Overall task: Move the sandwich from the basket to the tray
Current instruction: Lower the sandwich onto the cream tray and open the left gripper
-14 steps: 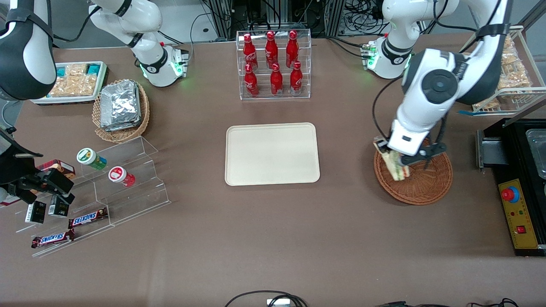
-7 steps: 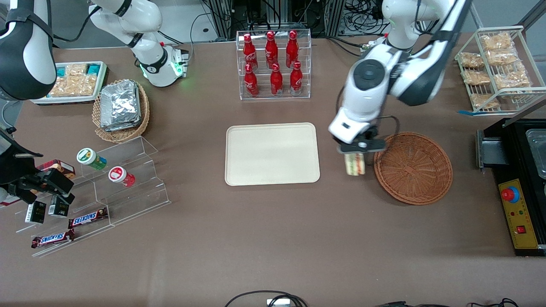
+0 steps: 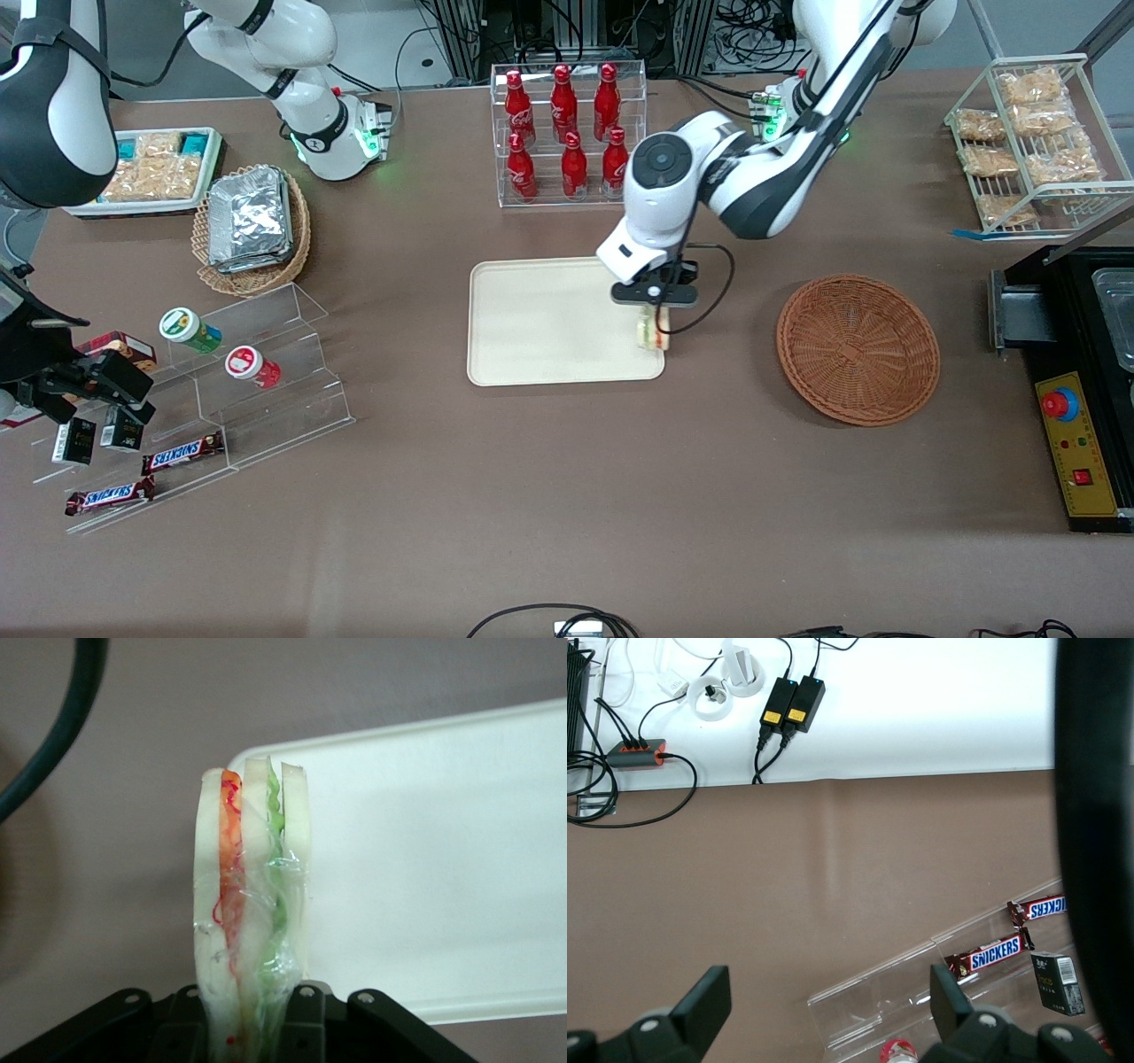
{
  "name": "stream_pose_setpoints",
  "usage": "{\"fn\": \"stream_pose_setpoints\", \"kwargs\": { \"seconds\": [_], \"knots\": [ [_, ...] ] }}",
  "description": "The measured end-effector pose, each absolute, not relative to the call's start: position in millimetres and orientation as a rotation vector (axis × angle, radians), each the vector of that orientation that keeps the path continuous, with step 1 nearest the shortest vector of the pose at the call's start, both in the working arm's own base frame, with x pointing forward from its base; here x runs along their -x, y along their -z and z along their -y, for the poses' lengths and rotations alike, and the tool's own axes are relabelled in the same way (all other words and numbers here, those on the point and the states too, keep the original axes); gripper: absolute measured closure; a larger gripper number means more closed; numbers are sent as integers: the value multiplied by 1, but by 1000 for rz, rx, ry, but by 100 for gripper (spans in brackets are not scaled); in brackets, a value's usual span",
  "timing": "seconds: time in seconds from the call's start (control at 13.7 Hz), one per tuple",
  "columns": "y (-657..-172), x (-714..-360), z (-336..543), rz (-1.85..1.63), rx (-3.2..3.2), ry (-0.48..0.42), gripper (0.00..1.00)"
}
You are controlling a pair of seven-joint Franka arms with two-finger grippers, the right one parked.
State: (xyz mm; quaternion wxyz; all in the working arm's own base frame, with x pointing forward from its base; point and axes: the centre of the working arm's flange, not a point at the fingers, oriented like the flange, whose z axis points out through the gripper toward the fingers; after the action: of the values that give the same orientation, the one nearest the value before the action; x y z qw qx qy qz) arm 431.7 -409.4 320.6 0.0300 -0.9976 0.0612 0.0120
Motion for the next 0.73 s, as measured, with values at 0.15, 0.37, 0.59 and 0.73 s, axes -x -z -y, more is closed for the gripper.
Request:
{"fn": "stream_pose_setpoints", "kwargs": {
  "seconds": [0.15, 0.37, 0.59, 0.73],
  "knots": [
    [-298, -422, 421, -215, 3077, -90, 81],
    [-269, -414, 435, -221, 3108, -130, 81],
    [-255, -404, 444, -241, 3107, -162, 81],
    [-249, -403, 444, -246, 3103, -174, 81]
  ]
}}
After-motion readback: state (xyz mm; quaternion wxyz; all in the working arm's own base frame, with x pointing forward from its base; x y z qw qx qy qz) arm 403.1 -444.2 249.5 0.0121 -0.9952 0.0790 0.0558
